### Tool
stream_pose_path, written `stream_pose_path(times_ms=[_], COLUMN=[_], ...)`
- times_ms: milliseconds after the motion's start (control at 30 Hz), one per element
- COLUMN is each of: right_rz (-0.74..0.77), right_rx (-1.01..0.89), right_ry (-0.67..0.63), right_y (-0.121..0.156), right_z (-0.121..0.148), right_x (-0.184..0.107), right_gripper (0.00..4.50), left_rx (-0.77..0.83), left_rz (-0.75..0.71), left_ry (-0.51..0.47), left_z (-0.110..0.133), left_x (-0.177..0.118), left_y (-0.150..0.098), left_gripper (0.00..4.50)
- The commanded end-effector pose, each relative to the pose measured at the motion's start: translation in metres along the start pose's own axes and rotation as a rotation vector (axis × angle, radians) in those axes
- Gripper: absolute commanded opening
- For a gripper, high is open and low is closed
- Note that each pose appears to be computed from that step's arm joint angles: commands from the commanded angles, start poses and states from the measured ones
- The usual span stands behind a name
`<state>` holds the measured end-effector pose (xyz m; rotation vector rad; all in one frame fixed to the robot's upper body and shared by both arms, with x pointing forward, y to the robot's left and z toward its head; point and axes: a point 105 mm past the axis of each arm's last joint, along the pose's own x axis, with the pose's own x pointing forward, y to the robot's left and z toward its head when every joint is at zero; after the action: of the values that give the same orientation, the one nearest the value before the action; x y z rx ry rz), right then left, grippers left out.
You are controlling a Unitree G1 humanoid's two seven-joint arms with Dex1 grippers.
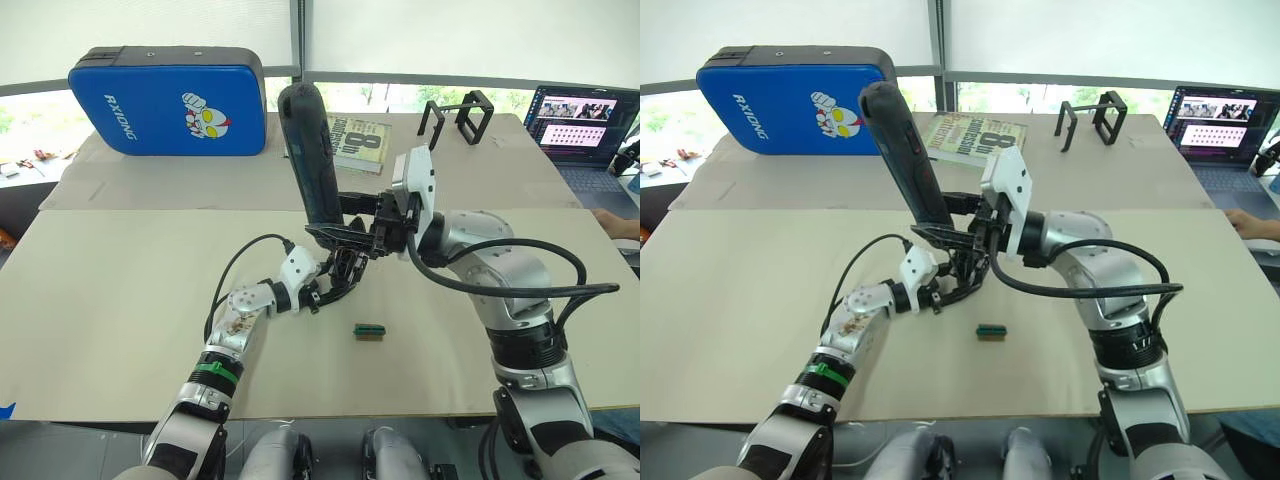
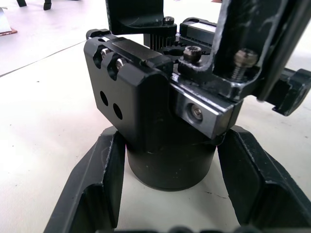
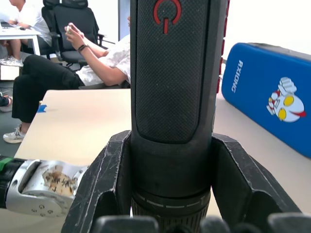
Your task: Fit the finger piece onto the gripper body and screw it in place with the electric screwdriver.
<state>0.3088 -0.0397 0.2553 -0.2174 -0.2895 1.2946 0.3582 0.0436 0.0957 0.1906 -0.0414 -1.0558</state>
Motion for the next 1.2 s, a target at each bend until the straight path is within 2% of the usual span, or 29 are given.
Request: stream_pose_path(times_ms=[33, 200, 433, 1200], right_rz=[0.001, -0.013, -0.042, -0.058], right_rx=[-0.060, 0.000, -0.015, 0.023], right_ry=[-0.054, -0.093, -0.124, -0.128], right_y=[0.000, -0.003, -0.008, -0.009], right_z=[0.021, 0.035, 0.049, 0.048], right_x=[-0.001, -0.001, -0.001, 0.000], right_gripper=[1.86, 1.86, 1.86, 1.86], left_rx=[0.032, 0.033, 0.034, 0.037], left_rz=[-0.018, -0.019, -0.020, -0.021], left_ry=[-0.041, -0.039, -0.039, -0.038], left_z=[0.014, 0.014, 0.014, 0.014], left_x=[0.003, 0.003, 0.004, 0.004], left_y=[-0.001, -0.001, 0.000, 0.000], left_gripper=[2.27, 2.27, 2.27, 2.27])
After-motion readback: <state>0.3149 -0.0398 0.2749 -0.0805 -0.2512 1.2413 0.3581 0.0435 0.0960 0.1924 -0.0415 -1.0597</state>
